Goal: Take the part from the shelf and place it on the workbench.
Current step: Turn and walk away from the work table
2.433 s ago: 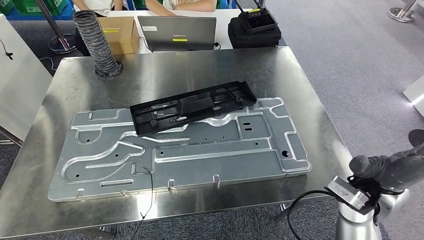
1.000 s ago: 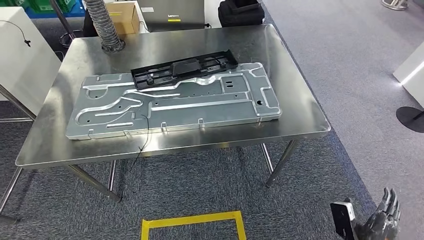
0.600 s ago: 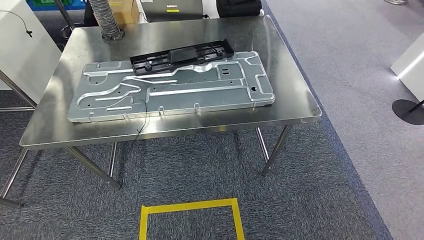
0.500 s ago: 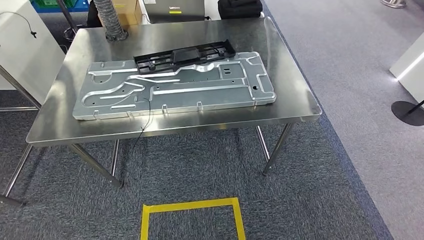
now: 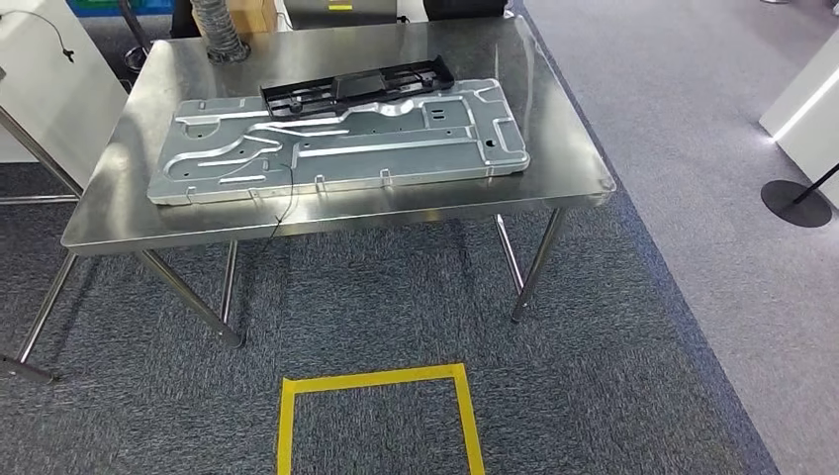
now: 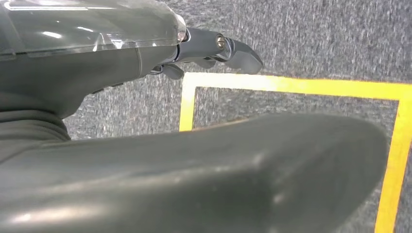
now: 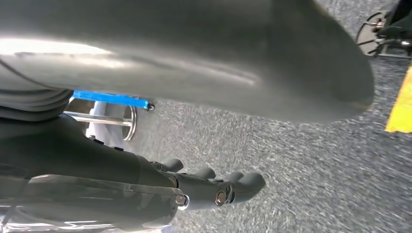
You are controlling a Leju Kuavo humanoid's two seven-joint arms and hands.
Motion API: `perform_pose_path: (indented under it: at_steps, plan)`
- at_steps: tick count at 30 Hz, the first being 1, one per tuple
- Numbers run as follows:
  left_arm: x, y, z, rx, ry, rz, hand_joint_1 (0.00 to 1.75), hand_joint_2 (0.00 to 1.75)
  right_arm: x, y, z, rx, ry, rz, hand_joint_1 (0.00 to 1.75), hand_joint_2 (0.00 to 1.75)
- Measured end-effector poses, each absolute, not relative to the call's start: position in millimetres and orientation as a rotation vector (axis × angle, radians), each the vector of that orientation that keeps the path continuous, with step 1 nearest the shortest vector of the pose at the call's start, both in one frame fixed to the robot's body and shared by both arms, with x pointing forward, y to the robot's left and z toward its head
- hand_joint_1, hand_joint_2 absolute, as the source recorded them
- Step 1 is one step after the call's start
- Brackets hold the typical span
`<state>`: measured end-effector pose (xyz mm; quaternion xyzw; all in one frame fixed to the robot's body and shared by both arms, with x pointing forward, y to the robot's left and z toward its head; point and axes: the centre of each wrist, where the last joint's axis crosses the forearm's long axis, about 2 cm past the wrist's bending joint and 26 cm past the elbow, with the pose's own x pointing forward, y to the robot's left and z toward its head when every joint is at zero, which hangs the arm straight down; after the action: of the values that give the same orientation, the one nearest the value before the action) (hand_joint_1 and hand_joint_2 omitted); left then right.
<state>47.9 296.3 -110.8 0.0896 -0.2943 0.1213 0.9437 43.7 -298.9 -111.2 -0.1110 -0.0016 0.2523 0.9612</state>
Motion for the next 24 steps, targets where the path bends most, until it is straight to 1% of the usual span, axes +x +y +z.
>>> perform_pose_path:
  at_steps: [24]
  plan:
    - [51.9,299.4,-110.2,0.201,-0.608,0.242,0.0,0.0,43.4,-296.4,-111.5,-0.185,-0.027,0.528,0.0,0.0]
